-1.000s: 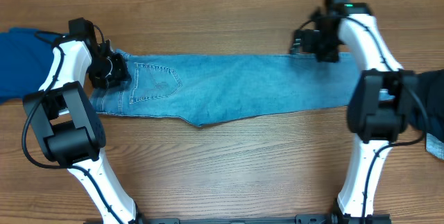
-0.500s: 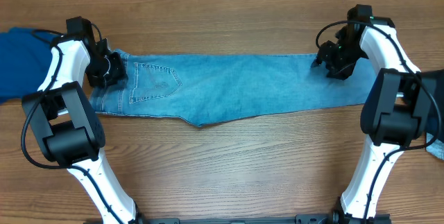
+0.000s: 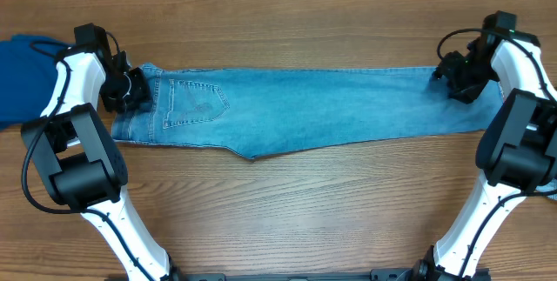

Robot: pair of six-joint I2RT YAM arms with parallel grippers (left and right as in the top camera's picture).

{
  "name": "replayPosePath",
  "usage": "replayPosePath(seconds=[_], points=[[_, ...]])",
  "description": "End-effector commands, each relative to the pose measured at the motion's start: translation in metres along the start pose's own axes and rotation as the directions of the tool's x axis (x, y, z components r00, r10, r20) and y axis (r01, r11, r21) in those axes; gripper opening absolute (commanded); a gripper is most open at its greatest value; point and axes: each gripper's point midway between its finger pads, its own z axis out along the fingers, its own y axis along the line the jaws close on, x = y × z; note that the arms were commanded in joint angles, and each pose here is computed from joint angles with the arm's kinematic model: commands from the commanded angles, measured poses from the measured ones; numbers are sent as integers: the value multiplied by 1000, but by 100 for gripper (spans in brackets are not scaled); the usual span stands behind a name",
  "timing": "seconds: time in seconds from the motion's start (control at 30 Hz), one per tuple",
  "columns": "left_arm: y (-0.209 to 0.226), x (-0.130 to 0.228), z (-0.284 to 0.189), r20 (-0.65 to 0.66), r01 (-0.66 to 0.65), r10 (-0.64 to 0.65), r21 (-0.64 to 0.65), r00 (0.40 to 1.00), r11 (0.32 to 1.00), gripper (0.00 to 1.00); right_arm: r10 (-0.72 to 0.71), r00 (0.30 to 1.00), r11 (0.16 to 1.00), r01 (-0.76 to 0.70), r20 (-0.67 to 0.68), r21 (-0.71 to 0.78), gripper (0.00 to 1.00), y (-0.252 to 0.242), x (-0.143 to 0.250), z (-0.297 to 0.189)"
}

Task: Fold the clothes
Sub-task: 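Move the right gripper to the upper edge near the hem and lower it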

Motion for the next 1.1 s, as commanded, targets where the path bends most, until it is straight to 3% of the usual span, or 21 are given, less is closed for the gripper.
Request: replayPosePath(seconds=[0.0, 0.2, 0.4, 0.67, 0.87, 1.07], points=[[12, -12, -3, 27, -15, 16, -13, 1000, 1000, 36, -88, 996, 993, 86, 19, 82, 73, -20, -6, -2], [-42, -37, -38, 130, -132, 109, 185, 986, 974, 38, -155, 977, 983, 167, 148, -72, 87, 33, -20, -66], [-102, -35, -73, 221, -331, 276, 268, 935, 905, 39, -183, 974, 942, 213, 137, -259, 88, 74, 3, -104], [-107, -16, -43, 144, -406, 400, 16, 905, 914, 40, -330, 944, 908, 308, -29, -283, 88, 113, 70, -90], [-75, -19, -43, 112, -351, 364, -119, 925, 929, 39, -413, 909, 879, 384, -50, -283, 91, 143, 98, -83], [-22, -21, -37, 85, -262, 281, -188, 956, 947, 40, -404, 907, 894, 365, -115, -260, 91, 135, 112, -81]])
